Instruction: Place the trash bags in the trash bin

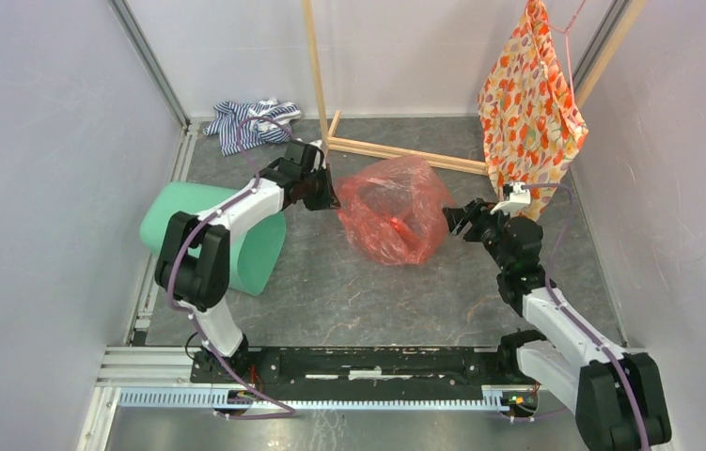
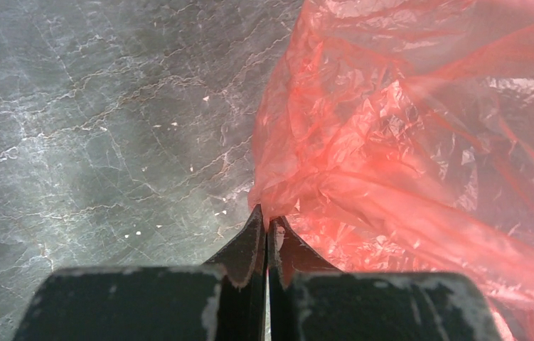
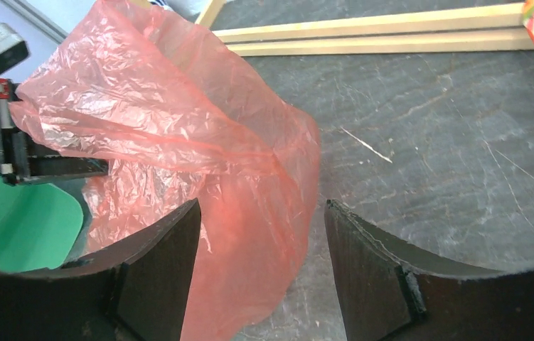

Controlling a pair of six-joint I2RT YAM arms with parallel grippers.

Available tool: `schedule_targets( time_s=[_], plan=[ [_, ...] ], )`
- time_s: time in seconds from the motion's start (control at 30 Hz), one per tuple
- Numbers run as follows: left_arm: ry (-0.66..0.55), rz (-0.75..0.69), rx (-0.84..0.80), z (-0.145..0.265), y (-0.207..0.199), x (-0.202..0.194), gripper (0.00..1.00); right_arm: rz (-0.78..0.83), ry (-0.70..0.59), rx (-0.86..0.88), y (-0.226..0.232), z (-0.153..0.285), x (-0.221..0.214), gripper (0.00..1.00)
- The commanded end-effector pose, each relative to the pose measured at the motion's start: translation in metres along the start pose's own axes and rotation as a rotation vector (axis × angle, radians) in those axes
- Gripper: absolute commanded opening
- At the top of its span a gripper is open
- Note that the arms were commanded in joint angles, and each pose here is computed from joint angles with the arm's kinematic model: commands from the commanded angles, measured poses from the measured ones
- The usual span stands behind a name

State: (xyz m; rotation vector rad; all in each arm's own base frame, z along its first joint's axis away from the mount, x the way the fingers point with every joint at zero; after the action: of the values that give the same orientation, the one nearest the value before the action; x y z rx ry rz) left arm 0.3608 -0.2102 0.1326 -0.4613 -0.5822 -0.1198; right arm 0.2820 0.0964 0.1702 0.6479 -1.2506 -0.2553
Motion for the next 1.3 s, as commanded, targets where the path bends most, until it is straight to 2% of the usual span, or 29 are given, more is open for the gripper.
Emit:
schedule_targets(
  time_s=[0.0, 0.23, 0.37, 0.47, 0.57, 0.63, 0.67, 0.73, 0.8, 0.87, 0.93, 1.03, 1.1, 1.13, 1.2, 1.27],
  plan=[
    [-0.009, -0.043, -0.006, -0.002, 0.003, 0.01, 0.02, 0.046, -0.109, 0.203, 0.024, -0.005, 0.02, 0.7],
    [-0.005, -0.044, -0.013, -0.007, 0.004, 0.018, 0.02, 0.098, -0.091, 0.35, 0.033, -0.014, 0.011, 0.69],
    [-0.003, -0.045, -0.019, -0.009, 0.003, 0.023, 0.02, 0.077, -0.056, 0.423, 0.042, -0.025, 0.008, 0.63],
    [-0.006, -0.045, -0.022, -0.009, 0.002, 0.028, 0.02, 0.073, -0.037, 0.434, 0.044, -0.027, 0.008, 0.53],
    [-0.007, -0.045, -0.035, -0.007, -0.001, 0.031, 0.02, 0.091, 0.007, 0.369, 0.036, -0.026, 0.004, 0.43],
    [-0.009, -0.045, -0.053, -0.002, -0.005, 0.034, 0.02, 0.096, 0.049, 0.274, 0.026, -0.025, 0.003, 0.28],
    [-0.01, -0.046, -0.065, 0.001, -0.008, 0.035, 0.02, 0.106, 0.063, 0.241, 0.025, -0.024, 0.006, 0.16],
    [-0.026, -0.052, -0.105, 0.018, -0.019, 0.041, 0.02, 0.094, 0.114, 0.156, 0.024, -0.02, 0.014, 0.0],
    [-0.057, -0.06, -0.16, 0.042, -0.036, 0.052, 0.02, 0.105, 0.14, 0.089, 0.035, -0.011, 0.038, 0.0],
    [-0.116, -0.079, -0.24, 0.08, -0.061, 0.071, 0.02, 0.137, 0.132, 0.057, 0.06, 0.0, 0.079, 0.0],
    [-0.245, -0.126, -0.361, 0.141, -0.1, 0.108, 0.02, 0.194, 0.029, 0.115, 0.11, 0.021, 0.148, 0.0],
    [-0.482, -0.219, -0.446, 0.242, -0.147, 0.153, 0.02, 0.252, -0.148, 0.229, 0.181, 0.064, 0.238, 0.0],
    [-0.629, -0.274, -0.486, 0.296, -0.166, 0.167, 0.02, 0.27, -0.222, 0.325, 0.218, 0.089, 0.273, 0.0],
    [-0.695, -0.304, -0.501, 0.314, -0.173, 0.169, 0.02, 0.266, -0.256, 0.368, 0.228, 0.098, 0.28, 0.0],
    [-0.775, -0.318, -0.471, 0.323, -0.169, 0.167, 0.02, 0.244, -0.248, 0.367, 0.219, 0.09, 0.269, 0.0],
    [-0.71, -0.3, -0.417, 0.287, -0.153, 0.154, 0.02, 0.215, -0.145, 0.298, 0.186, 0.061, 0.229, 0.0]
  ],
)
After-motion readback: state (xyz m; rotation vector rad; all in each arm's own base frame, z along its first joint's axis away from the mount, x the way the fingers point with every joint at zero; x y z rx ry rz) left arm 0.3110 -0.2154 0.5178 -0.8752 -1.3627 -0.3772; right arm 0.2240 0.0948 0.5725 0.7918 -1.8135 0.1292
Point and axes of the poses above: each gripper's point midway between its finger pads, its own z axis back along the fingers, its own y axis along the line the jaws close on, x = y × z, the point moved 4 cm from there along z, back along the fingers, and after that the axes turned 8 degrees about -z, right-handed, at the moved point
